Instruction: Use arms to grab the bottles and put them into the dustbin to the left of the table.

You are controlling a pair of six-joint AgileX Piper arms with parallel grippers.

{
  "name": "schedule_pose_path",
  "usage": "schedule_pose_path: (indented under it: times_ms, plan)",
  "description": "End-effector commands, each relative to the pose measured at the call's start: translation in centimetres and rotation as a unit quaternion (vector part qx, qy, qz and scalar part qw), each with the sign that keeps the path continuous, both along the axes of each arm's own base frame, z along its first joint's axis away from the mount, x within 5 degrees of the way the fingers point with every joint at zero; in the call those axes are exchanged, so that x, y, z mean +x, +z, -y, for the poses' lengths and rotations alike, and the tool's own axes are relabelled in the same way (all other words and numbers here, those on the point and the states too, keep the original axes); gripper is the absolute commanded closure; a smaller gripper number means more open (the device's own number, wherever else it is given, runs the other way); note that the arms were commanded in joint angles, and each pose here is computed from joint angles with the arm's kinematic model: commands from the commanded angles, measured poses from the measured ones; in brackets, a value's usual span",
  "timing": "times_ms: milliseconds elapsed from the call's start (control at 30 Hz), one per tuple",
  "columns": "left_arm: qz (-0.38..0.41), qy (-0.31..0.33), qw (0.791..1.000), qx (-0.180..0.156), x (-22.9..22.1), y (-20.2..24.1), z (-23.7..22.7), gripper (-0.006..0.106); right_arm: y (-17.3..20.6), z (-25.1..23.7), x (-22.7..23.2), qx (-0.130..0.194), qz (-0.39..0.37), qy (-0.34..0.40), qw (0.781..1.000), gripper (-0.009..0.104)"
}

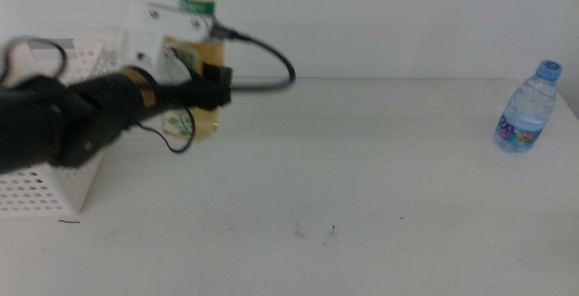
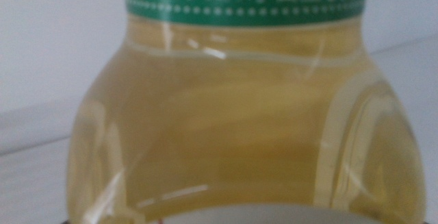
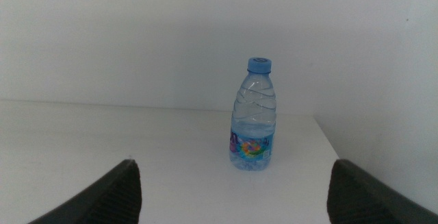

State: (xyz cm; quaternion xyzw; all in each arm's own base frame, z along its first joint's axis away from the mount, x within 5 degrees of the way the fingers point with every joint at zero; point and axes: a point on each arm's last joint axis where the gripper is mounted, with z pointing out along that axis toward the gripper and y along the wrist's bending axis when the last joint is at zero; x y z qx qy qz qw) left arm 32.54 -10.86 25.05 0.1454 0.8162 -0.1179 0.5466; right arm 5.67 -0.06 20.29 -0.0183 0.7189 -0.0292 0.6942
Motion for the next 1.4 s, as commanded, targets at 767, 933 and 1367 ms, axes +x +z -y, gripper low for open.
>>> schedule_pose_path:
  times_ms: [767, 933, 1367]
  plan:
    - [-0.107, 0.094, 0.988, 0.059, -0.4, 17.6, -11.9, 0.069, 0.0, 0.0, 0.0, -0.002, 0.006, -0.003, 1.000, 0.003]
    - [-0.156, 0.114, 0.979, 0.067, 0.7, 17.7, -14.9, 0.069, 0.0, 0.0, 0.0, -0.002, 0.006, -0.003, 1.000, 0.003]
    - [-0.276, 0.134, 0.947, 0.093, 5.9, 12.3, -19.6, 0.069, 0.0, 0.0, 0.0, -0.002, 0.006, -0.003, 1.000, 0.003]
